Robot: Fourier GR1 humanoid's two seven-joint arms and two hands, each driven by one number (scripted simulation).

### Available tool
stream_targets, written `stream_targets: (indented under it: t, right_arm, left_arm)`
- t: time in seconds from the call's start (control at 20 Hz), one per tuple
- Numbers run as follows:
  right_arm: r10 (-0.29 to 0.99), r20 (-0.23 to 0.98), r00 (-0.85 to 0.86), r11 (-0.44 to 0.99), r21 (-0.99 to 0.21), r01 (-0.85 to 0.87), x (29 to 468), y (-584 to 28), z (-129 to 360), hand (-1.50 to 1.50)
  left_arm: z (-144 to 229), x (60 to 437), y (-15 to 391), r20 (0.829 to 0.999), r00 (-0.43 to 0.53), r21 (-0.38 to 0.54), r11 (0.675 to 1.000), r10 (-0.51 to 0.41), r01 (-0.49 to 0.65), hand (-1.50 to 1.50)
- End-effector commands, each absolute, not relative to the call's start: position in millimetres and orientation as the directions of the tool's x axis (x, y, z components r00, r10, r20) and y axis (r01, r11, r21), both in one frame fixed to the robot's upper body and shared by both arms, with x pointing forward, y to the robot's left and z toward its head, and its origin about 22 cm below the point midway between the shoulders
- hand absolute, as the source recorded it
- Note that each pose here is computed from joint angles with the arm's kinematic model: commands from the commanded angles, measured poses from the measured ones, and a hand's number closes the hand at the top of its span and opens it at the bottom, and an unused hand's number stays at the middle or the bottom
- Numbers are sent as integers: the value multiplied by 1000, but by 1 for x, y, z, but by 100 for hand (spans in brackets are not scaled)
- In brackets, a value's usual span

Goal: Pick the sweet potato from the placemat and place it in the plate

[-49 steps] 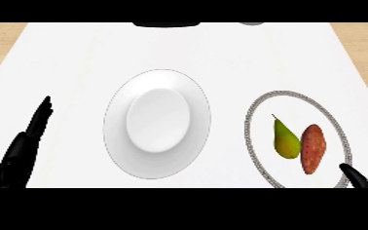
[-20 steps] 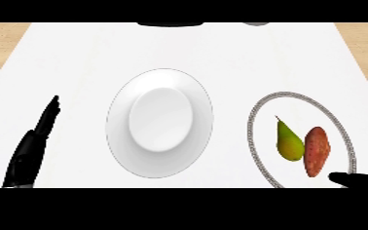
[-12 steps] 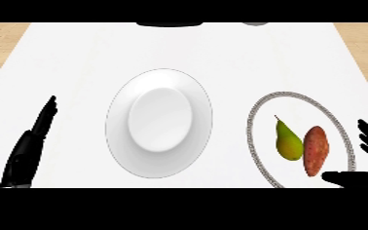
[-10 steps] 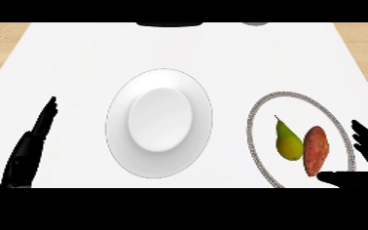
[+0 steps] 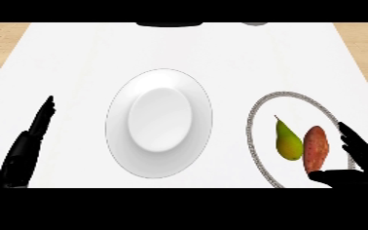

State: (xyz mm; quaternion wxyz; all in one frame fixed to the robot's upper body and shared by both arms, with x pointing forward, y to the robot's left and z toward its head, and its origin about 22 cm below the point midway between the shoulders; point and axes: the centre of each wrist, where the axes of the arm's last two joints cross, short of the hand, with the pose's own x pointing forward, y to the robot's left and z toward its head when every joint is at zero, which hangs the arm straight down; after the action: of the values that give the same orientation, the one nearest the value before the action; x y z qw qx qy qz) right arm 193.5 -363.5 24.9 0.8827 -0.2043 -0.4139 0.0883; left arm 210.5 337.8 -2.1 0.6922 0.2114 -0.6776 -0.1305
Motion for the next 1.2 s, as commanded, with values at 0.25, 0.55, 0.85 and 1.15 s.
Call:
stream_targets:
  t: [0.25,0.55,0.85,1.15]
  right_arm:
    - [347,701,623,902,-431,-16,202,-344,-11,-150]
    - [327,756,568,902,-429,53,217,-355,-26,150]
    - [653,683,328,753,-633,-181,258,-330,30,150]
    - [916,374,-148,301,-882,-364,307,-308,114,150]
  left_arm:
    - [4,217,328,883,43,468,877,-466,-104,0]
    - [-3,210,327,888,41,460,881,-459,-107,0]
    - [9,228,322,889,10,457,887,-458,-60,0]
    - [15,243,299,885,-90,462,886,-457,47,0]
